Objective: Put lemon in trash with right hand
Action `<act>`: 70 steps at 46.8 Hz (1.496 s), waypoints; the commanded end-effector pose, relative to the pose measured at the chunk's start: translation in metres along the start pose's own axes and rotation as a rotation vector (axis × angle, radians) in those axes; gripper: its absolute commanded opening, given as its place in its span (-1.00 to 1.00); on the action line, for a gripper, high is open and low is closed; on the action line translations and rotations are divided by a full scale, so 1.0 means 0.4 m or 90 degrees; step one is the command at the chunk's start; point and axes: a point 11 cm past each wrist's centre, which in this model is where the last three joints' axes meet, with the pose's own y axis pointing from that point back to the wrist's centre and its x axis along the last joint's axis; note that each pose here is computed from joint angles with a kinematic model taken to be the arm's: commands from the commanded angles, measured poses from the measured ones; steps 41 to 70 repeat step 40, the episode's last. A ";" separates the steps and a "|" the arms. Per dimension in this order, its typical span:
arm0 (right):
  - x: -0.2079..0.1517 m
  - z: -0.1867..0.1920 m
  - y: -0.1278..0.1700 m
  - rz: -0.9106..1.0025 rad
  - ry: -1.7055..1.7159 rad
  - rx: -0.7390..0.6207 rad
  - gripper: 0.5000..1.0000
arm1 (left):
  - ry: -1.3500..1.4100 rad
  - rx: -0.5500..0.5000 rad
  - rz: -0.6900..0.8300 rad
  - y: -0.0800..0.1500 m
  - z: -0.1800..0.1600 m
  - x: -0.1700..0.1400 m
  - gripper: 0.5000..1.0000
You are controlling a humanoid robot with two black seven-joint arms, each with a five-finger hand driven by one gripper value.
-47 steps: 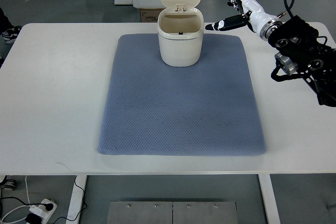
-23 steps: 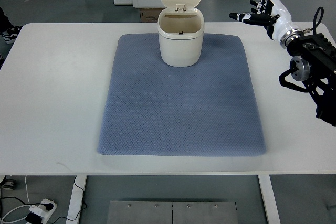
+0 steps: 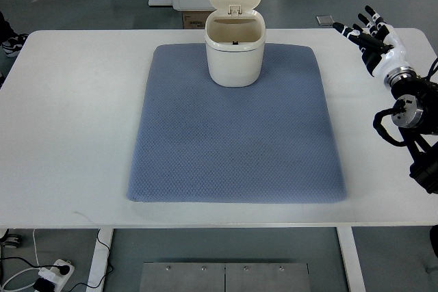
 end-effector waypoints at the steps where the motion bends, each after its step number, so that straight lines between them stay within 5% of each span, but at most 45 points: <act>1: 0.017 0.012 0.009 0.012 -0.016 0.009 0.99 | 0.000 0.000 0.000 0.000 0.000 0.000 1.00; 20: 0.016 0.119 0.068 0.013 -0.074 -0.006 1.00 | 0.000 0.000 0.000 0.000 0.000 0.000 1.00; 70: 0.022 0.141 0.117 0.020 -0.136 0.011 1.00 | 0.000 0.000 0.000 0.000 0.000 0.000 1.00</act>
